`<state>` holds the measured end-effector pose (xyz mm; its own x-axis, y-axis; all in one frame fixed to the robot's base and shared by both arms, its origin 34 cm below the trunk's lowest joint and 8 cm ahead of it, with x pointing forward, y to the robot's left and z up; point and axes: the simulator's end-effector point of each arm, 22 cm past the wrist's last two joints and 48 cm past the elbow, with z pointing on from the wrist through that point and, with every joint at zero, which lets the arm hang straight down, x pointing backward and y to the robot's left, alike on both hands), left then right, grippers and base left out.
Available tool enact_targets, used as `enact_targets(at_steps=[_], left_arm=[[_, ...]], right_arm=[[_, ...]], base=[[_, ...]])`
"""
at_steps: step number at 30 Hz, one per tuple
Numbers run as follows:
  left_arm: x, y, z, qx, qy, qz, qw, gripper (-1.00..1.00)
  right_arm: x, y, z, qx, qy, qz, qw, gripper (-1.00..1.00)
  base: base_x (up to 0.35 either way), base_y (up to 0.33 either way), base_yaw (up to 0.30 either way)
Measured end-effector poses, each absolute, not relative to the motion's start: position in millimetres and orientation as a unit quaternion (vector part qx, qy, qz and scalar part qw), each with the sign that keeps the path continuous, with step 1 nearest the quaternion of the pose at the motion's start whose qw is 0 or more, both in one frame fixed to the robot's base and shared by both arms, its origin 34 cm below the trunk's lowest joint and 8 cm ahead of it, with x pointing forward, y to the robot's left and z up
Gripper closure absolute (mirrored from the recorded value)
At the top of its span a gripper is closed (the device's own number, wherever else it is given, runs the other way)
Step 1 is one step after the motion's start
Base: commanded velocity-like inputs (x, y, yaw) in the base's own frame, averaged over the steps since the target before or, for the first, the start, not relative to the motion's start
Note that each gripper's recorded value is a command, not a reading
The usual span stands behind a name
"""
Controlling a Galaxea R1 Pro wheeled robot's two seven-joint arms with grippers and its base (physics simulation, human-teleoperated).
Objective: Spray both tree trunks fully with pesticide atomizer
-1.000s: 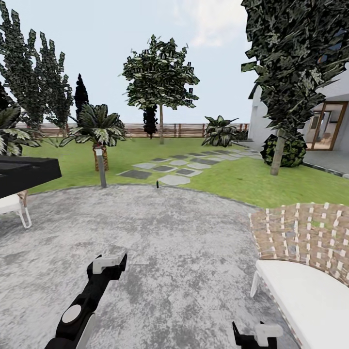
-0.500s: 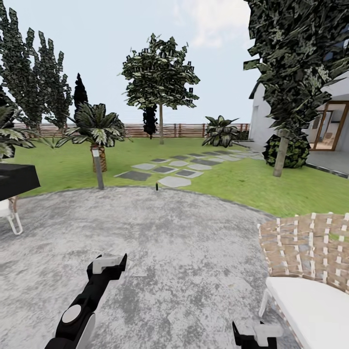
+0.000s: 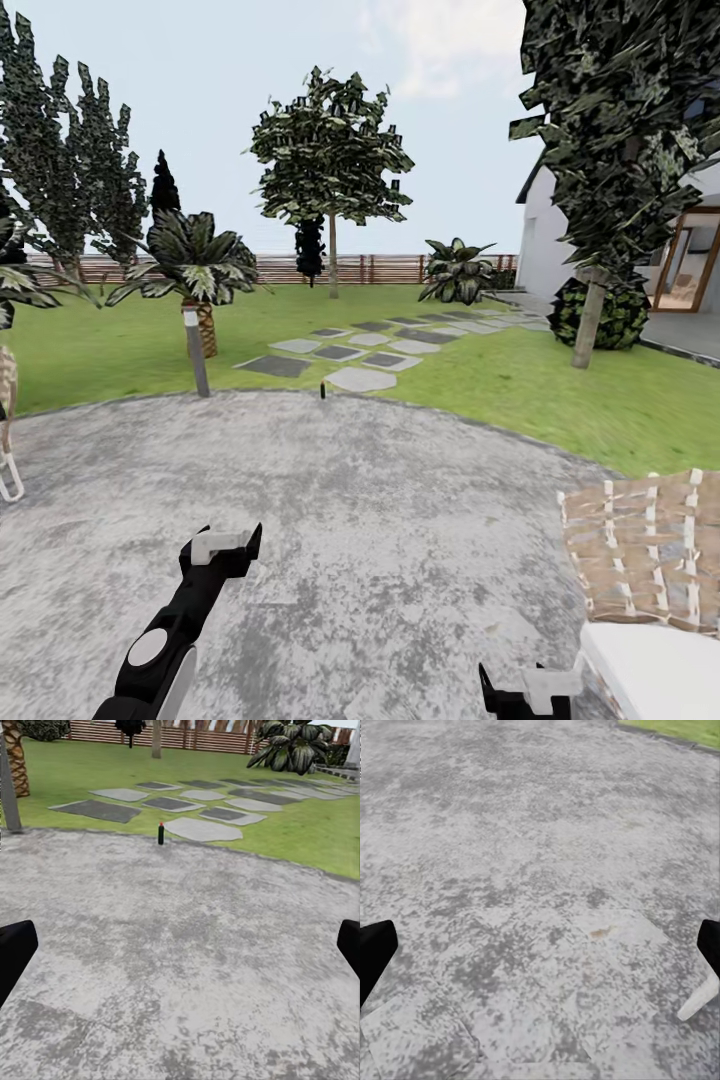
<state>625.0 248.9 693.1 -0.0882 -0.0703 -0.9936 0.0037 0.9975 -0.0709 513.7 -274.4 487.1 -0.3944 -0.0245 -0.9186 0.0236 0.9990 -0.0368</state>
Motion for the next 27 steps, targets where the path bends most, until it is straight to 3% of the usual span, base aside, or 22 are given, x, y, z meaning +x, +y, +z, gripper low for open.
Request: enact_targets(at_steps=[12,27], left_arm=[[625.7,248.9,688.4,-0.023,0.74,-0.027,0.671,-1.0],[625.7,248.9,687.9,-0.023,0.741,-0.027,0.671,-1.0]], right_arm=[[512.5,-273.8,483.5,0.0,0.837,-0.021,0.546,-1.0],[512.3,-273.8,483.1,0.0,0.837,-0.021,0.546,-1.0]], base=[[0.338,0.0,0.162],[0.338,0.0,0.009]])
